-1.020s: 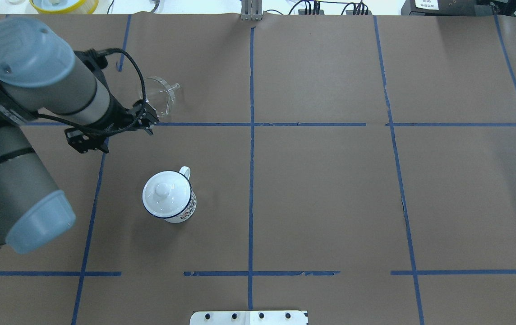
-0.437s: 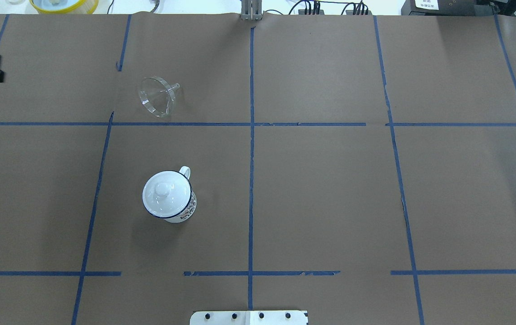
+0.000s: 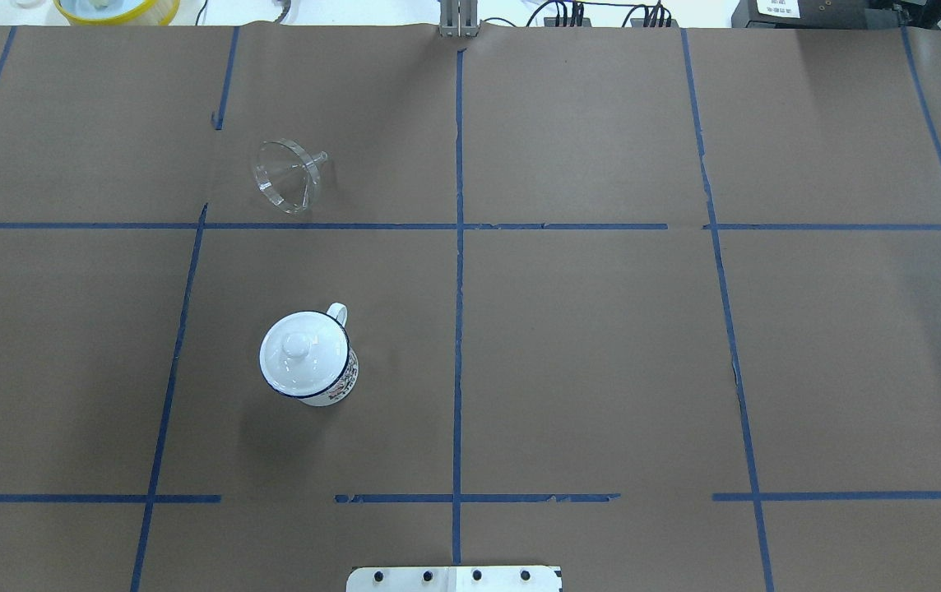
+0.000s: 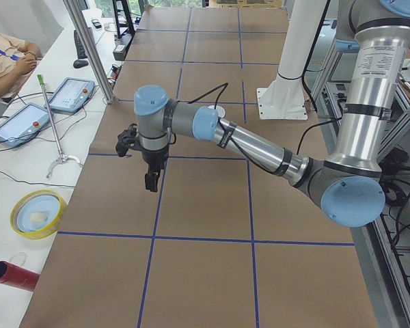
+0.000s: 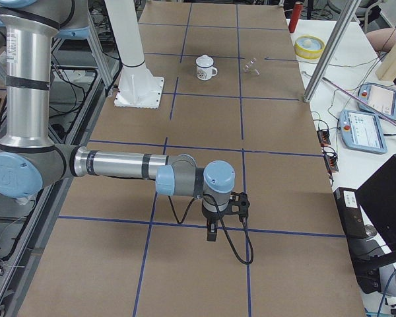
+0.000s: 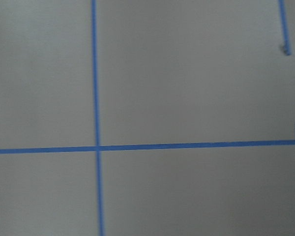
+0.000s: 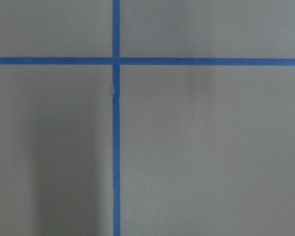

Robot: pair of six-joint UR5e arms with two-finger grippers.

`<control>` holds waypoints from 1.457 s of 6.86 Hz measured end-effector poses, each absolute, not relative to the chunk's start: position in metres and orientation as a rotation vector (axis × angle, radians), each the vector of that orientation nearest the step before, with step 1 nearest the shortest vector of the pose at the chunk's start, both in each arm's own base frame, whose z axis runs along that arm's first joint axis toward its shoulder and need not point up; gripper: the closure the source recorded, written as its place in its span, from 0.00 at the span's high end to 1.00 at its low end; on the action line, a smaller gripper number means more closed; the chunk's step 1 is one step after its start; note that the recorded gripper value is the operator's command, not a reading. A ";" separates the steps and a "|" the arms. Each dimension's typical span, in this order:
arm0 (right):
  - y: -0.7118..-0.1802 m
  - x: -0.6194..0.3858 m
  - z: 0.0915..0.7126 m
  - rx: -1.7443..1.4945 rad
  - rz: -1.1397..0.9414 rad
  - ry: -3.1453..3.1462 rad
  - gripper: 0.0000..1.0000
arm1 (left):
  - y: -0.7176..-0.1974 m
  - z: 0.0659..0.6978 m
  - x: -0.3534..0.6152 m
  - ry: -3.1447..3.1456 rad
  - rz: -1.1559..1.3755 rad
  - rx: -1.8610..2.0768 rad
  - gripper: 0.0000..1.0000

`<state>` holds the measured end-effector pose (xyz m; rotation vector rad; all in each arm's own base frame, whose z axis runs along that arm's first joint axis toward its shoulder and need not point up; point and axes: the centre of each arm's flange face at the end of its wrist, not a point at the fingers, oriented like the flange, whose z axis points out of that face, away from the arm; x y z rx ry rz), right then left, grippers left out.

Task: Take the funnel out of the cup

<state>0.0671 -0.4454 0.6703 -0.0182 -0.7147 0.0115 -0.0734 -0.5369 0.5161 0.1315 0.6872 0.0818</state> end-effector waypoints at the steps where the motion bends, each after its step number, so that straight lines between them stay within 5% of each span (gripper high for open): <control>1: -0.445 0.067 0.670 -0.018 0.012 -0.715 1.00 | -0.540 0.556 -0.095 0.687 0.097 0.123 1.00; 3: -0.445 0.067 0.670 -0.018 0.012 -0.715 1.00 | -0.541 0.596 -0.106 0.707 0.093 0.101 1.00; 10: -0.445 0.067 0.670 -0.018 0.011 -0.715 1.00 | -0.546 0.561 -0.106 0.704 0.107 0.162 1.00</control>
